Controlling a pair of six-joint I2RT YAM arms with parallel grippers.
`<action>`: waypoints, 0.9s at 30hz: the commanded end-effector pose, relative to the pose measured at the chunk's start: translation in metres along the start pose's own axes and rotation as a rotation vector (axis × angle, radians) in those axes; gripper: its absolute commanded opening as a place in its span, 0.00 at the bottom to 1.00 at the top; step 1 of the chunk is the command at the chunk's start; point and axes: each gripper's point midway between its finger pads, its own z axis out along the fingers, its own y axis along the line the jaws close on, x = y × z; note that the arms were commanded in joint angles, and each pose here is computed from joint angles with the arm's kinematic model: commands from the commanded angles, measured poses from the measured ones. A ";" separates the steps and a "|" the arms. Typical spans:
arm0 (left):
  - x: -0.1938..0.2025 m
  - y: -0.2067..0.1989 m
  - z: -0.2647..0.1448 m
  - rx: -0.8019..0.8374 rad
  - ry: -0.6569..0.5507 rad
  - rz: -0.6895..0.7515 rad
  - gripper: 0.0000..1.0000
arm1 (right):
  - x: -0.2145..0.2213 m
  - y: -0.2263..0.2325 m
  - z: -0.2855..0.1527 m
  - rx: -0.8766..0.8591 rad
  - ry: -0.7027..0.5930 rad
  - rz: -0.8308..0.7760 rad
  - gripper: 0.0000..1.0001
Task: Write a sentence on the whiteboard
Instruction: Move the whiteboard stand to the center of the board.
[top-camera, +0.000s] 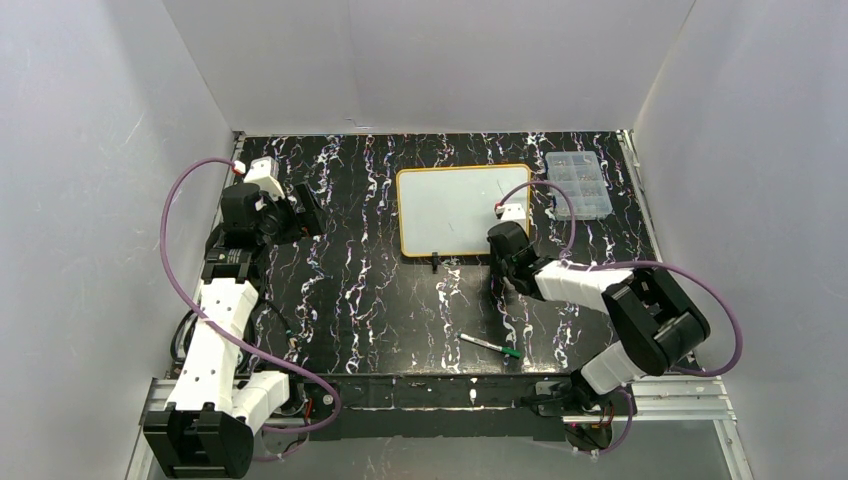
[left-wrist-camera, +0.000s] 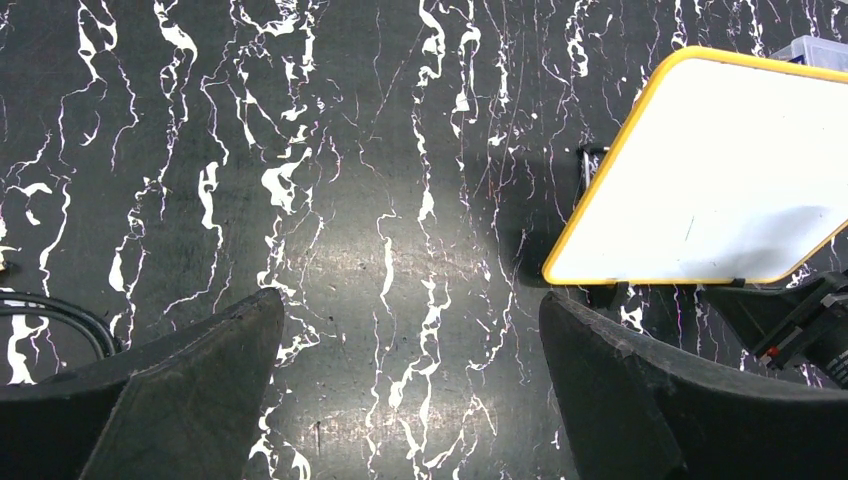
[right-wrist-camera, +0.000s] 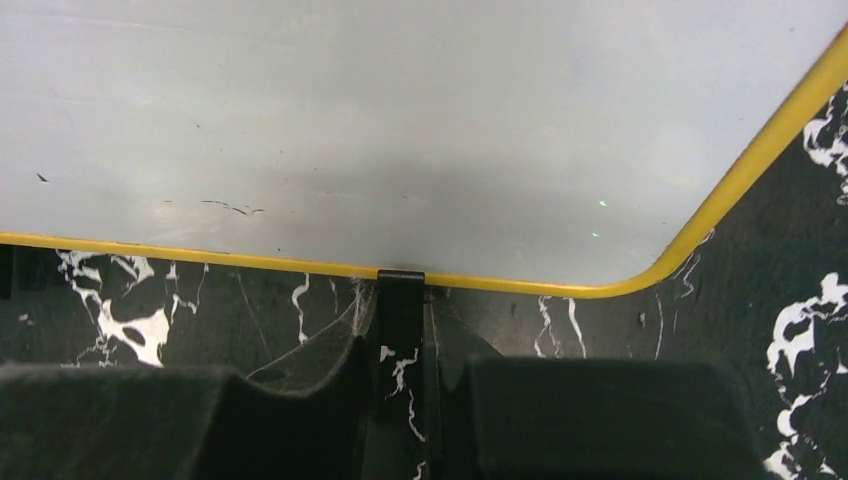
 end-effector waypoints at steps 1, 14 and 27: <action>-0.003 0.000 -0.008 0.000 -0.023 0.008 0.98 | 0.005 0.013 -0.014 -0.046 -0.013 0.020 0.01; -0.001 0.002 -0.011 -0.009 -0.029 0.010 0.98 | 0.038 0.055 -0.038 -0.118 0.005 0.010 0.01; 0.003 0.001 -0.012 -0.005 -0.025 0.003 0.98 | 0.067 0.064 -0.051 -0.136 0.064 0.004 0.05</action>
